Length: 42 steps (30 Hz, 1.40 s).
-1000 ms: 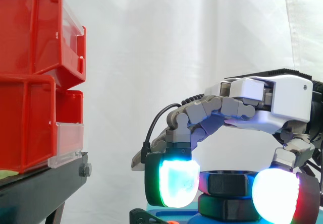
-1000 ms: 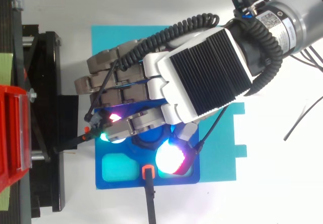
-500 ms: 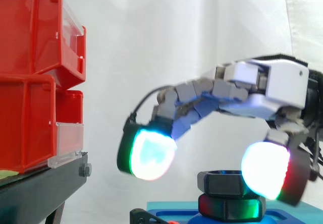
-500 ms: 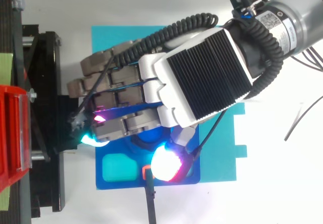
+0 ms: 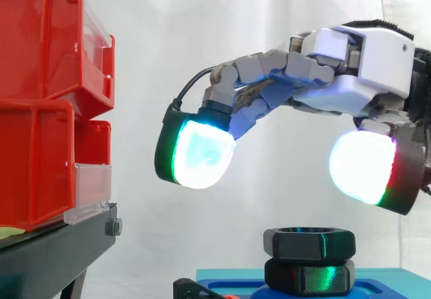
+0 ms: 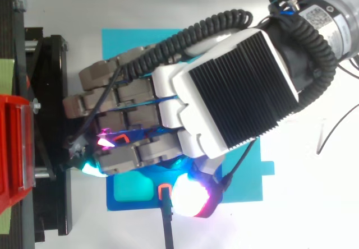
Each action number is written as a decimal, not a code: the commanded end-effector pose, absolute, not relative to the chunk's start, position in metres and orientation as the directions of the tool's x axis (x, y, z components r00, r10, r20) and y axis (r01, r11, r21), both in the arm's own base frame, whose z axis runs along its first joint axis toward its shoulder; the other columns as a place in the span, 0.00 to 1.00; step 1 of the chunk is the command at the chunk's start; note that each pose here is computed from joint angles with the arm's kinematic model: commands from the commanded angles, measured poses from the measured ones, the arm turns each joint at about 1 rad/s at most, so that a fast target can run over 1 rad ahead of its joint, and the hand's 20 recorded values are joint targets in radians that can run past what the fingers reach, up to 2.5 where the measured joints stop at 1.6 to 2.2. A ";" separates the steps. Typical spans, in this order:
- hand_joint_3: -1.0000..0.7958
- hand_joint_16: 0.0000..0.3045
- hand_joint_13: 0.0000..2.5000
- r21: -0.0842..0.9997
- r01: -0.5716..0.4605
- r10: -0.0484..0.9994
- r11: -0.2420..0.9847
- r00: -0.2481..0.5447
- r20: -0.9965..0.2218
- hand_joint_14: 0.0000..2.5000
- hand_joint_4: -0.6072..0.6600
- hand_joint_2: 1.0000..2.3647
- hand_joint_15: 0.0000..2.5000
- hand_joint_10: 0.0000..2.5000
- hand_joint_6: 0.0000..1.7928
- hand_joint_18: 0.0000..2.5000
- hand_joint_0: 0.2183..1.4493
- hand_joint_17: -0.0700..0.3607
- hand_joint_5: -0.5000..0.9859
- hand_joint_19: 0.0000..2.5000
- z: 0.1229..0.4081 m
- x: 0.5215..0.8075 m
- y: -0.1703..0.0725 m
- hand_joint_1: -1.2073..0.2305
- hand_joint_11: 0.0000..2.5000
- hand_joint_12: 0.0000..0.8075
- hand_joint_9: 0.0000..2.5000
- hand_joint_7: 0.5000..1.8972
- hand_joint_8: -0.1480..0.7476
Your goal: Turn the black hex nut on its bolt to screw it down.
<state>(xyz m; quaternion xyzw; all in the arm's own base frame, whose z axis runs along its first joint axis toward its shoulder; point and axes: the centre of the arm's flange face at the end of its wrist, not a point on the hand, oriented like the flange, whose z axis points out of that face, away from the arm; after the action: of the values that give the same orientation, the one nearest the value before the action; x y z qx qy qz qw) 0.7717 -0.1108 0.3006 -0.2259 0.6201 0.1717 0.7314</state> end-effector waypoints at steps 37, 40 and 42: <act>0.28 0.19 0.24 -0.140 -0.344 -0.147 0.928 0.006 -0.989 0.00 0.71 0.00 0.04 0.00 0.28 0.26 0.20 0.47 0.22 0.14 0.370 0.598 -0.127 0.53 0.09 0.44 0.31 0.28 0.49; 0.28 0.21 0.22 -0.090 -0.307 -0.098 0.947 -0.010 -0.995 0.00 0.67 0.00 0.02 0.00 0.28 0.23 0.20 0.49 0.21 0.11 0.365 0.592 -0.129 0.51 0.07 0.44 0.29 0.23 0.48; 0.28 0.21 0.20 -0.065 -0.303 -0.075 0.951 -0.021 -0.997 0.00 0.65 0.00 0.00 0.00 0.28 0.20 0.21 0.50 0.20 0.10 0.364 0.592 -0.130 0.51 0.04 0.44 0.27 0.19 0.47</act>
<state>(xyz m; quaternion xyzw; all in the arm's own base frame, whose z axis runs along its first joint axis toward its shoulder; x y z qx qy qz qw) 0.6074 -0.1289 0.3955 -0.1601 0.6871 0.0701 0.7052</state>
